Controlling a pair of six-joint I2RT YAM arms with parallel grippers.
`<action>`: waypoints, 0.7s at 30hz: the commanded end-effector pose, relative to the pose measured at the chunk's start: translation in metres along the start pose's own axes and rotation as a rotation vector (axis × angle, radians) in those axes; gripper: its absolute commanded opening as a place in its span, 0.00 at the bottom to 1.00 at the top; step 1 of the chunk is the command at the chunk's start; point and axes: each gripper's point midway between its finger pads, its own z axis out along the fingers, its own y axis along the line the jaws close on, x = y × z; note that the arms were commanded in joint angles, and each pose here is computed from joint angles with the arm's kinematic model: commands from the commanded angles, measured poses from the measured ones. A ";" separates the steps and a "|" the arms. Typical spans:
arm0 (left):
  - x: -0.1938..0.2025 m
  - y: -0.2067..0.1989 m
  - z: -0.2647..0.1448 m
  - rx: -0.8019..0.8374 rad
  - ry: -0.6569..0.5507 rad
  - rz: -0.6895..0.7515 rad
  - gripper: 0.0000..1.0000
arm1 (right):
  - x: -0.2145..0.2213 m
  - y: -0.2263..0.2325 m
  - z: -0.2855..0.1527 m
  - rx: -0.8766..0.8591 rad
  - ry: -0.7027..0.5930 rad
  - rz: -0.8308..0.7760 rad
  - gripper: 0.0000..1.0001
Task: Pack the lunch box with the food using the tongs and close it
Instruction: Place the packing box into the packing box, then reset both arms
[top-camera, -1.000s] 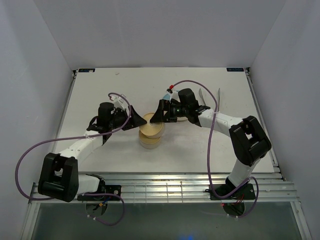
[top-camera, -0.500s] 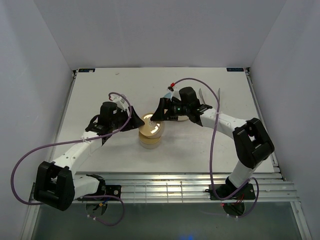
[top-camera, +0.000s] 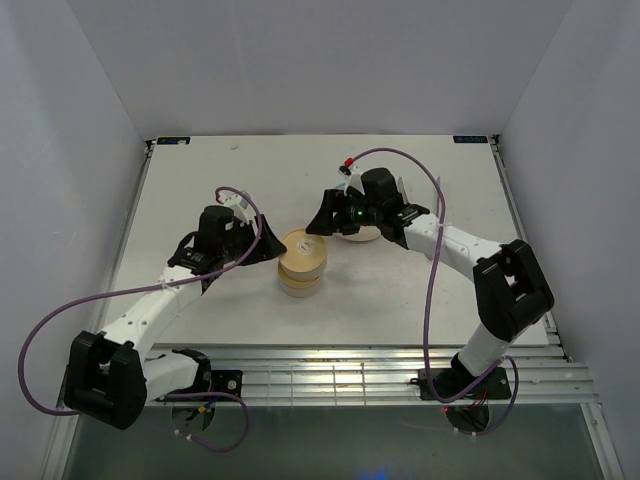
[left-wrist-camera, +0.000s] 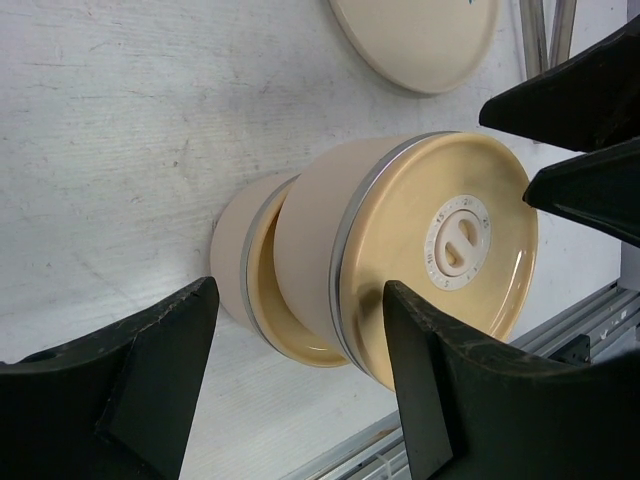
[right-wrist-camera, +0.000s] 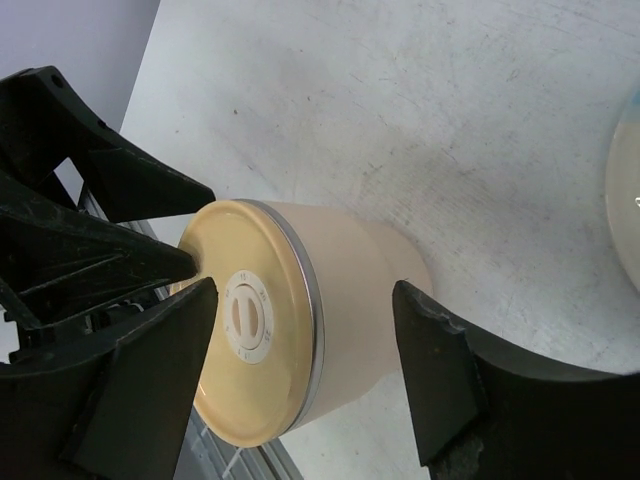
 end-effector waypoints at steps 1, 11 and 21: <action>-0.017 -0.014 -0.014 0.034 -0.063 0.027 0.77 | -0.018 0.016 -0.013 -0.029 -0.053 -0.064 0.75; -0.029 -0.013 -0.022 -0.005 -0.112 0.015 0.78 | 0.009 0.029 -0.015 -0.085 -0.027 -0.059 0.45; -0.032 -0.018 -0.027 0.013 -0.131 0.020 0.80 | 0.017 0.031 -0.012 -0.098 -0.020 -0.044 0.44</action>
